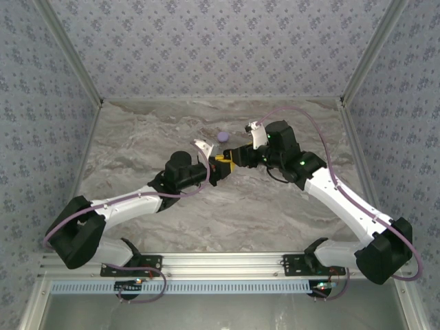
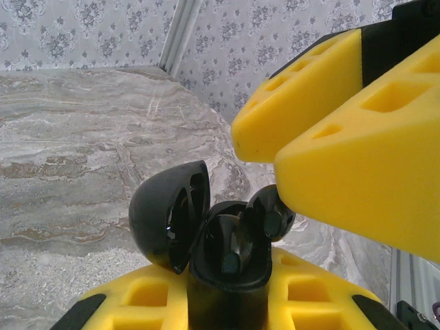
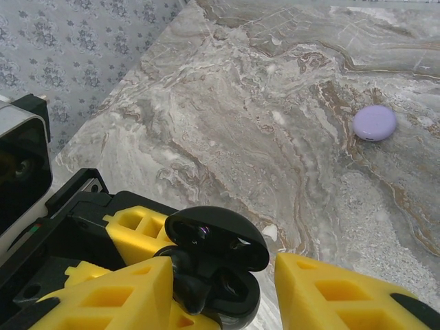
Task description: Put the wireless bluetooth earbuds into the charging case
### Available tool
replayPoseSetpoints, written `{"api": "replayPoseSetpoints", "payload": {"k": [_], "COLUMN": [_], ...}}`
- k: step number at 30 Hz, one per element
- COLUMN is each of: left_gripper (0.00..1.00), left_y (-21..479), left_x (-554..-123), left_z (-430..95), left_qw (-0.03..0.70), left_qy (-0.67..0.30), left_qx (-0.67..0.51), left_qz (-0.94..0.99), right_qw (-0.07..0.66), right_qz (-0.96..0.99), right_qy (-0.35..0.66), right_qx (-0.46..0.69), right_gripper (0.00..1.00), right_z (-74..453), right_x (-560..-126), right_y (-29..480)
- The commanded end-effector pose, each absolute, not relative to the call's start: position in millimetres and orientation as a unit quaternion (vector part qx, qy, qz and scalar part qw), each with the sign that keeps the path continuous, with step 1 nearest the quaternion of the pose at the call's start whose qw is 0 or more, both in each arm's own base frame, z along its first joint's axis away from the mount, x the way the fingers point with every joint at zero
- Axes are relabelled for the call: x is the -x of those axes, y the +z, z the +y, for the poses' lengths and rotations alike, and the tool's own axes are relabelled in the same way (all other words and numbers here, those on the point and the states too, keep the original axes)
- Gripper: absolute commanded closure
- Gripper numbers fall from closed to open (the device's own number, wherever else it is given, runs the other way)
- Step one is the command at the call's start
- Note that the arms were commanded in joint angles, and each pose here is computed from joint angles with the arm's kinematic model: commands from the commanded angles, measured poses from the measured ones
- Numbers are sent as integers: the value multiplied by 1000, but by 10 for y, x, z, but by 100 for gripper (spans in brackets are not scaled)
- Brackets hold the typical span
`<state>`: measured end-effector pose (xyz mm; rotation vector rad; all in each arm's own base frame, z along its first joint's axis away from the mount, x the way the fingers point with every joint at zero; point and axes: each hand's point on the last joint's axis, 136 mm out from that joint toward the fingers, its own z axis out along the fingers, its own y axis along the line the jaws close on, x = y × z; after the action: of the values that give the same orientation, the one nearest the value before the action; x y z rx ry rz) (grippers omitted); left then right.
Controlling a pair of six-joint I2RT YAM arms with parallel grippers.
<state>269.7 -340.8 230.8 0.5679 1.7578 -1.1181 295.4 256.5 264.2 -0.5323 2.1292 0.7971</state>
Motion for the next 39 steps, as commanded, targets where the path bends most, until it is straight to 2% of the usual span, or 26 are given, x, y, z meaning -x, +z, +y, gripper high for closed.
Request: {"api": "replayPoseSetpoints", "payload": {"k": [1, 39], "left_gripper": [79, 79], "left_y": [2671, 2737], "left_x": [-2680, -2600], "left_z": [-3402, -3441], "left_qw": [510, 506], "left_qy": [-467, -481], "left_qx": [-236, -254], "left_qz": [683, 670], "right_qw": [398, 396], "right_qz": [840, 858], "right_qy": [298, 254], "right_qx": [216, 206], "right_gripper": [55, 55], "right_z": [2522, 2421], "right_x": [-2938, -3036], "right_y": [2711, 2633]}}
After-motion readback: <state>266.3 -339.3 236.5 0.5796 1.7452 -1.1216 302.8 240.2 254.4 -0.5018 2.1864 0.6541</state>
